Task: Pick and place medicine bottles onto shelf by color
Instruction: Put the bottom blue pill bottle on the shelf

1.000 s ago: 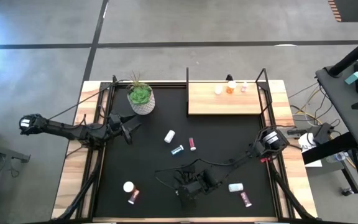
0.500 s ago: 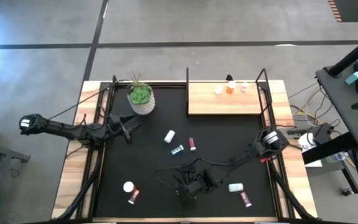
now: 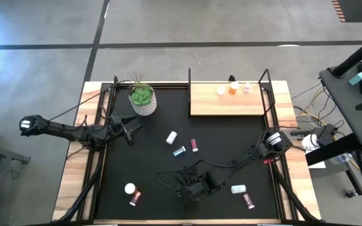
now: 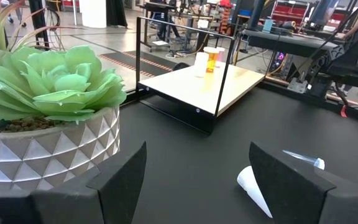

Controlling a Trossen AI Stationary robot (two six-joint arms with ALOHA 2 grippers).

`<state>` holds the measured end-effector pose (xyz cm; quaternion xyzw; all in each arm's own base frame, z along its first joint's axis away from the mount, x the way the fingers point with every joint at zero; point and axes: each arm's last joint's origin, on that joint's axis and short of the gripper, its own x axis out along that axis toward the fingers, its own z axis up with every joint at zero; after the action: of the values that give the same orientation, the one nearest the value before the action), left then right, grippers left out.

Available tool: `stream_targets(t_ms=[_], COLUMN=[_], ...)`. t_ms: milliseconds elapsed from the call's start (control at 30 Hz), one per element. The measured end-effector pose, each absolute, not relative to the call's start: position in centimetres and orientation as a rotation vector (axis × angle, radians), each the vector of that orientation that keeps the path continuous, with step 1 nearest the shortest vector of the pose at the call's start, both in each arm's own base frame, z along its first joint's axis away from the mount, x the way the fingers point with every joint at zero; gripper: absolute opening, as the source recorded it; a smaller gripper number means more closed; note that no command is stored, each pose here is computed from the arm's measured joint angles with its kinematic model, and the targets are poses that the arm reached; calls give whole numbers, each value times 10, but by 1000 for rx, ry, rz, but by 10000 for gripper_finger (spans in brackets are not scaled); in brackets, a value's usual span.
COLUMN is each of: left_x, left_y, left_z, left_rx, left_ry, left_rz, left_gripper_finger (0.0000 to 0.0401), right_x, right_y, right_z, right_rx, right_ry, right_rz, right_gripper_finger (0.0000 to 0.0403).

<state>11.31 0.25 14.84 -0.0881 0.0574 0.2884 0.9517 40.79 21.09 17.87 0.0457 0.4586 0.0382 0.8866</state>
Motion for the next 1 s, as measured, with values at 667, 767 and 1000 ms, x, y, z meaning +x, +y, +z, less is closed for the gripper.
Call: stream_targets(t_ms=[667,767,1000], left_x=[113,113,113], left_y=[3,3,3], left_z=[148,149,148], left_rx=[-179,-179,-179], left_ry=[117,116,117], left_rz=[587,586,586], left_gripper_finger=[270,270,270], right_x=[391,382,354], right_y=[189,176,128], right_z=[222,232,233], right_rx=[62,61,183], right_ry=[923,925,897], right_rz=[-65,-93,-266], right_gripper_finger=[98,98,98])
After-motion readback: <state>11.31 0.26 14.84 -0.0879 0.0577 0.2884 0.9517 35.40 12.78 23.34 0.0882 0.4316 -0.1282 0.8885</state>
